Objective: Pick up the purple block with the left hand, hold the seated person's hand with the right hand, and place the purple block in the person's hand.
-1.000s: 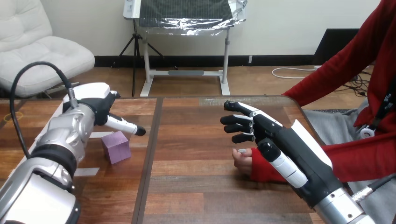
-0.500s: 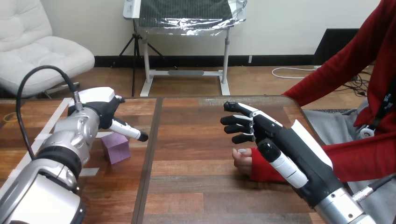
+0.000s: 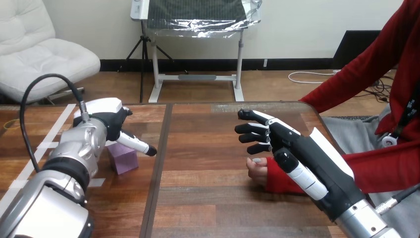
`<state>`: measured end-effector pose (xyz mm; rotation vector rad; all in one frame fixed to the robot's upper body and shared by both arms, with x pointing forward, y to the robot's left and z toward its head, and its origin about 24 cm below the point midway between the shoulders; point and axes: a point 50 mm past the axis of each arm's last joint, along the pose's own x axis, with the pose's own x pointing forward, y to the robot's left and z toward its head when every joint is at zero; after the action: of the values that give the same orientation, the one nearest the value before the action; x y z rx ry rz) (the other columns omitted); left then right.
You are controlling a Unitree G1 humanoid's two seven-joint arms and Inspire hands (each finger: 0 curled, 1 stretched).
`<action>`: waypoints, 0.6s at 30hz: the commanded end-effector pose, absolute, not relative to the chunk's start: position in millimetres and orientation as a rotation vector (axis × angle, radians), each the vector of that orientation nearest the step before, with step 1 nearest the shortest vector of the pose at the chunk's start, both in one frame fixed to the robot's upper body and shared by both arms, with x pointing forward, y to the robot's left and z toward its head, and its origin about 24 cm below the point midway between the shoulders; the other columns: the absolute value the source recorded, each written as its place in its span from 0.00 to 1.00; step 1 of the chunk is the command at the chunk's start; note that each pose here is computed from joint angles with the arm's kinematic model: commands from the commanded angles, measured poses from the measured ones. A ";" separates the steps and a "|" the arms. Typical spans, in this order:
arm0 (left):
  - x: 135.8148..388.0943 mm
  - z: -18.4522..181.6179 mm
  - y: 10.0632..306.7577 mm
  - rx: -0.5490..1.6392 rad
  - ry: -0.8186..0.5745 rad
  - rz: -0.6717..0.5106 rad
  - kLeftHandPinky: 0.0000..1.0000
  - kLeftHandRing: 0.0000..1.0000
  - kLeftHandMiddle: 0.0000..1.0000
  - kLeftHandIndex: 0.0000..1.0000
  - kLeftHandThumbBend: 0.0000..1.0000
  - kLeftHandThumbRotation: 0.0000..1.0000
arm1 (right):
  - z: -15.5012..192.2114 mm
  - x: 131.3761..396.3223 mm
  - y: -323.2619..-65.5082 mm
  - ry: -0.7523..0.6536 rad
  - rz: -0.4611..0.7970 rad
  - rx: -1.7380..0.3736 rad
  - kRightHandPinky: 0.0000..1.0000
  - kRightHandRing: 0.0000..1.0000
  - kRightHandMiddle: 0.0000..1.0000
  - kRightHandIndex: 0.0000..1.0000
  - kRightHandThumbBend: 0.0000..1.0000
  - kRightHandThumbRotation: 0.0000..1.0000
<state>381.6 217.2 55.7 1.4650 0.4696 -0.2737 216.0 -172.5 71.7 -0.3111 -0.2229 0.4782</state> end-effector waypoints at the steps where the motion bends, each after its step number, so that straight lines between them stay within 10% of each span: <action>1: 388.2 67.3 213.1 1.464 0.440 -0.253 0.93 0.95 0.95 0.93 1.00 0.55 | 92.9 221.9 -169.3 -0.315 0.485 -0.317 0.74 0.81 0.83 0.88 1.00 1.00; 18: 384.8 60.0 213.0 1.440 0.475 -0.262 0.91 0.96 0.96 0.93 1.00 0.54 | 93.3 221.6 -168.7 -0.320 0.487 -0.319 0.75 0.81 0.83 0.88 1.00 1.00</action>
<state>380.4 215.8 52.5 1.4461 0.4966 -0.2744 216.2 -173.0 70.9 -0.3112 -0.2123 0.4793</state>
